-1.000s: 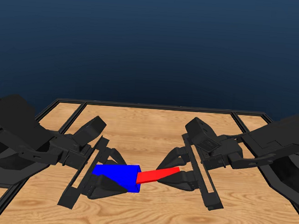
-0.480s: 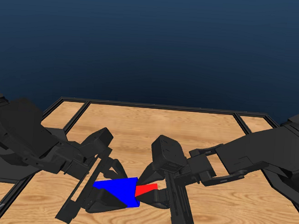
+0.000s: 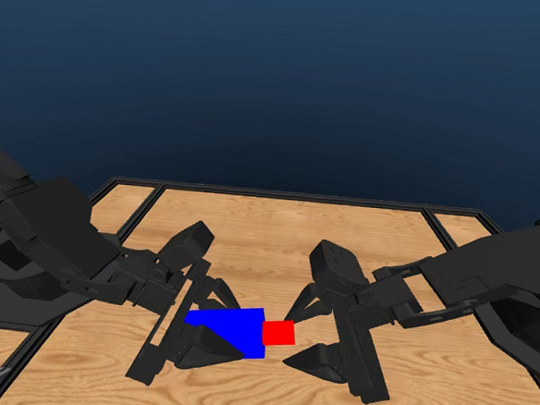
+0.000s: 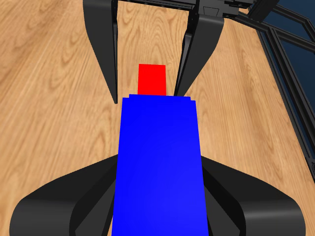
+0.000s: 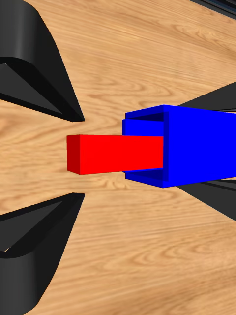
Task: Insert peg into socket
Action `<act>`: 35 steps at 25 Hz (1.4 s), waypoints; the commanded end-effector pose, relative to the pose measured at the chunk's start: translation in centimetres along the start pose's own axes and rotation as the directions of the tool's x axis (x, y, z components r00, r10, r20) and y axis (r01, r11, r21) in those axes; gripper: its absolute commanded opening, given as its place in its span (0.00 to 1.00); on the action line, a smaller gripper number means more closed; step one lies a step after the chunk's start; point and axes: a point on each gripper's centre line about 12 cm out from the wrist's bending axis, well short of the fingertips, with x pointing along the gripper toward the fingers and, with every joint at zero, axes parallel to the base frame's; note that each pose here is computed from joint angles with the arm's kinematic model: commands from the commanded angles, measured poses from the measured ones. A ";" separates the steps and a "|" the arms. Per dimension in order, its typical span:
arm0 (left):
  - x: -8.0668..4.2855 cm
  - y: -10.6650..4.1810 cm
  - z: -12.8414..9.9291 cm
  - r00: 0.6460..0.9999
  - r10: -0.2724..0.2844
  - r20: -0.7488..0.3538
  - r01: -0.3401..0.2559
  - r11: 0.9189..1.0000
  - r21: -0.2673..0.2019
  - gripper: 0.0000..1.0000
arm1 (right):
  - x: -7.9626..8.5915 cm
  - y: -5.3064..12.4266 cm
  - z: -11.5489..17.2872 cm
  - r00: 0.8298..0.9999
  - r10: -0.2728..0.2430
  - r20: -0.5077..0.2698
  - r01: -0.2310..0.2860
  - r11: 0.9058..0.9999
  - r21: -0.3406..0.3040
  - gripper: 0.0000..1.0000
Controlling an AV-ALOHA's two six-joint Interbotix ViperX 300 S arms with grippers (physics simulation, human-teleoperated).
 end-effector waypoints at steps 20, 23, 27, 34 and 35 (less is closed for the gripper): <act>1.6 -1.0 1.9 0.999 -0.027 0.017 0.027 1.000 0.003 0.00 | -1.5 0.3 2.0 0.997 0.017 0.070 -0.017 1.000 0.000 0.00; 1.6 -1.6 2.5 0.999 -0.042 0.023 0.042 0.999 0.019 0.00 | 0.9 -0.1 1.8 0.996 0.014 0.086 -0.016 0.999 0.030 0.00; 1.3 -1.7 2.5 0.999 -0.048 0.005 0.047 0.999 0.024 0.00 | 2.7 0.1 2.4 0.994 0.023 0.107 -0.026 0.999 0.027 0.00; 0.8 -1.6 1.6 0.999 -0.046 -0.026 0.046 0.999 -0.004 0.00 | 1.3 -0.9 0.5 0.999 -0.003 0.051 -0.001 0.998 0.067 0.00; 0.9 -1.4 1.6 0.999 -0.041 -0.023 0.041 0.999 -0.010 0.00 | 0.8 -1.3 -0.3 0.999 -0.011 0.040 0.007 0.996 0.089 0.00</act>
